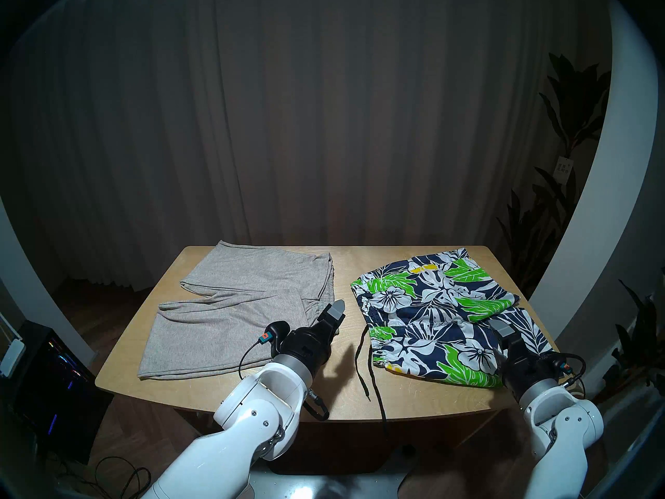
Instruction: Fold pants twice and stack them
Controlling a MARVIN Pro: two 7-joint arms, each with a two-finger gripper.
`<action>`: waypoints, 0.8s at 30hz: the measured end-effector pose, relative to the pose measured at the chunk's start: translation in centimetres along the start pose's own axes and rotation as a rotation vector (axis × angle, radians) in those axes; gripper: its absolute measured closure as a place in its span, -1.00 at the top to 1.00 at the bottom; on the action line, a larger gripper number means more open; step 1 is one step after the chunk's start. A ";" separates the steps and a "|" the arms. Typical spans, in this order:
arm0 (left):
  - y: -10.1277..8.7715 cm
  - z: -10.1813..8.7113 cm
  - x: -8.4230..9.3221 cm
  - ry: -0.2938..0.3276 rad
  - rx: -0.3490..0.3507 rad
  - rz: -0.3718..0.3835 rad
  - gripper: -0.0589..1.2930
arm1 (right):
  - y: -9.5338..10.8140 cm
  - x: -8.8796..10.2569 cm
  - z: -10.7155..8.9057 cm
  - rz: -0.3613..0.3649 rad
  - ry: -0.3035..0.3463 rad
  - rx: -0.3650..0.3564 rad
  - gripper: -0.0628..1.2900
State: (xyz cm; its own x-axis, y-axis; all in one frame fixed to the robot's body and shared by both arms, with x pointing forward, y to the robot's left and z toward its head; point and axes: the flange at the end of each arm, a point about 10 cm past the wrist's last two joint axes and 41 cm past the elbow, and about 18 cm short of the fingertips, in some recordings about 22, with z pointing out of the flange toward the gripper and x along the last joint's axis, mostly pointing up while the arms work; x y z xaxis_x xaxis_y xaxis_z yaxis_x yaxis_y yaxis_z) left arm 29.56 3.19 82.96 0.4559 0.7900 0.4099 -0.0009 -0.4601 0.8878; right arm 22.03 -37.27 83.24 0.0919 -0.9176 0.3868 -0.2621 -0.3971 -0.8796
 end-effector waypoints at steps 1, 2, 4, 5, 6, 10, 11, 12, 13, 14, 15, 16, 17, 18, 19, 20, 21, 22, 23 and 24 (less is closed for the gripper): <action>0.0 -0.1 -0.1 0.006 0.006 -0.007 0.90 | 0.0 0.0 0.0 -0.002 -0.001 0.003 0.90; 0.1 -0.5 -0.2 0.011 0.014 -0.032 0.90 | 0.0 0.1 0.0 -0.001 0.001 0.003 0.90; -0.1 -0.8 -0.1 0.011 0.024 -0.060 0.90 | 0.1 0.2 -0.1 0.004 0.005 0.003 0.90; -0.4 -1.1 -0.2 0.006 0.038 -0.086 0.90 | 0.2 0.3 -0.2 0.011 0.011 0.003 0.90; -1.0 -1.6 -0.4 -0.008 0.059 -0.120 0.90 | 0.3 0.5 -0.3 0.019 0.019 0.001 0.90; -2.3 -2.6 -1.0 -0.047 0.111 -0.205 0.90 | 0.6 0.7 -0.6 0.046 0.043 -0.002 0.90; -2.6 -2.8 -1.1 -0.057 0.120 -0.227 0.90 | 0.7 0.8 -0.7 0.054 0.050 -0.003 0.90; -2.7 -2.9 -1.2 -0.063 0.125 -0.241 0.90 | 0.7 0.8 -0.8 0.060 0.054 -0.003 0.90; -2.8 -3.0 -1.3 -0.070 0.130 -0.254 0.90 | 0.8 0.9 -0.9 0.065 0.058 -0.004 0.90; -2.9 -3.2 -1.4 -0.078 0.136 -0.273 0.90 | 0.9 0.9 -1.0 0.074 0.064 -0.004 0.90; -3.0 -3.3 -1.4 -0.085 0.142 -0.289 0.90 | 1.0 1.0 -1.1 0.081 0.070 -0.006 0.90; -3.2 -3.5 -1.6 -0.096 0.150 -0.314 0.90 | 1.1 1.1 -1.3 0.093 0.080 -0.008 0.90; -3.2 -3.6 -1.7 -0.109 0.157 -0.344 0.90 | 1.3 1.2 -1.5 0.107 0.092 -0.013 0.90; -3.2 -3.7 -1.8 -0.116 0.160 -0.359 0.90 | 1.5 1.3 -1.7 0.113 0.098 -0.017 0.90; -3.2 -3.8 -1.8 -0.123 0.162 -0.375 0.90 | 1.6 1.4 -1.8 0.119 0.104 -0.022 0.90; -3.1 -3.8 -1.9 -0.129 0.162 -0.388 0.90 | 1.7 1.5 -1.9 0.124 0.109 -0.026 0.90; -2.9 -3.8 -1.9 -0.135 0.162 -0.402 0.90 | 1.9 1.6 -2.0 0.130 0.115 -0.032 0.90; -2.9 -3.8 -1.9 -0.138 0.161 -0.409 0.90 | 1.9 1.7 -2.1 0.132 0.118 -0.035 0.90; -2.8 -3.8 -1.9 -0.141 0.161 -0.416 0.90 | 2.0 1.8 -2.1 0.135 0.121 -0.037 0.90; -2.6 -3.9 -2.0 -0.149 0.160 -0.431 0.90 | 2.1 1.9 -2.2 0.141 0.126 -0.042 0.90</action>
State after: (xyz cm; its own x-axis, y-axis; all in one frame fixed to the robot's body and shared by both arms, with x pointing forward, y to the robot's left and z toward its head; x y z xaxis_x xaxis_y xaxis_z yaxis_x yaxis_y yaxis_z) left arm 25.22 4.40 80.62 0.5071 0.8613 -0.0336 0.3478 -0.1688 0.9223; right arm 19.55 -39.78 82.73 -0.0692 -0.9531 0.2948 -0.3042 -0.2612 -0.9161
